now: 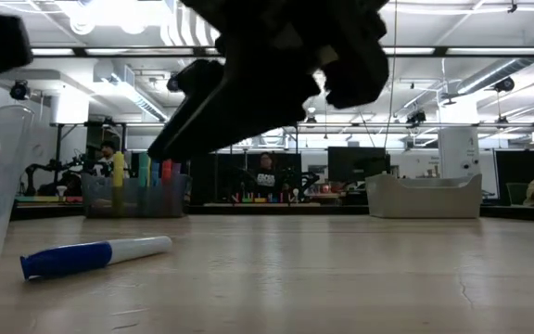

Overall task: Pick & Place Markers
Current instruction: Put the blue and white highlighter pen into the transparent bin

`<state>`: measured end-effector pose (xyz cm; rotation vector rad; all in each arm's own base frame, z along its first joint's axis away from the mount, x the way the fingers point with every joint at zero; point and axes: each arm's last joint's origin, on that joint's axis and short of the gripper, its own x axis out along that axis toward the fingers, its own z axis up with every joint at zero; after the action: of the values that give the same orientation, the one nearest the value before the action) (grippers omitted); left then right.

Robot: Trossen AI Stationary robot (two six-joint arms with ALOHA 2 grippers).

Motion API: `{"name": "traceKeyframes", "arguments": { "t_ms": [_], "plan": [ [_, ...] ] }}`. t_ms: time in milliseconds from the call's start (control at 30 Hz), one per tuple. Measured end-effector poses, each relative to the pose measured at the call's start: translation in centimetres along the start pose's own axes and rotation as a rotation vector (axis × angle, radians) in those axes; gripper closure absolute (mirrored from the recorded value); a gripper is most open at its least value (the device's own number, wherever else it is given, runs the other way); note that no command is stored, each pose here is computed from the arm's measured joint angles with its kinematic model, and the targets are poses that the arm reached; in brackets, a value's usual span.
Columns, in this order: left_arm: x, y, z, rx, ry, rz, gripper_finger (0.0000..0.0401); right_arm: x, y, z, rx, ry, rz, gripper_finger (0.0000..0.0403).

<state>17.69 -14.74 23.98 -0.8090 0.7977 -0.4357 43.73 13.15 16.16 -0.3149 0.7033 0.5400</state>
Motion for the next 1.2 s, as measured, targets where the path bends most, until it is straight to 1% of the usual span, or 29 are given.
{"name": "traceKeyframes", "arguments": {
  "t_ms": [100,200,300,400,533,633,733,867,1133,1200],
  "plan": [
    [-0.1,-0.6,0.4,0.025,-0.035,-0.061,0.0291,0.7,-0.4,-0.4,0.002,0.007,0.013,0.022],
    [-0.2,-1.1,0.6,0.052,-0.057,-0.102,0.0291,1.5,-0.6,-0.6,-0.021,0.017,0.018,0.022],
    [-0.4,-1.6,0.9,0.111,-0.093,-0.15,0.0291,2.3,-0.7,-0.7,-0.043,0.016,0.021,0.022],
    [-0.5,-2.2,1.2,0.169,-0.135,-0.203,0.0291,2.9,-0.9,-1.1,-0.034,0.03,0.035,0.022],
    [-0.6,-2.4,1.3,0.199,-0.159,-0.23,0.0291,3.6,-1.0,-1.6,-0.026,0.031,0.068,0.022],
    [-0.6,-2.5,1.4,0.202,-0.166,-0.238,0.0291,4.2,-1.0,-2.3,-0.019,0.055,0.078,0.0223],
    [-0.6,-2.5,1.4,0.201,-0.168,-0.24,0.0291,4.2,-1.3,-2.6,-0.013,0.06,0.079,0.0232],
    [-0.6,-2.6,1.4,0.181,-0.173,-0.248,0.0291,4.1,-1.6,-2.8,0.019,0.065,0.072,0.0263],
    [-0.6,-2.5,1.4,0.184,-0.175,-0.245,0.0291,3.9,-1.4,-3.3,0.029,0.117,0.091,0.0367],
    [-0.6,-2.5,1.4,0.184,-0.174,-0.244,0.0291,3.8,-1.3,-3.4,0.05,0.132,0.095,0.0381]
  ]
}}
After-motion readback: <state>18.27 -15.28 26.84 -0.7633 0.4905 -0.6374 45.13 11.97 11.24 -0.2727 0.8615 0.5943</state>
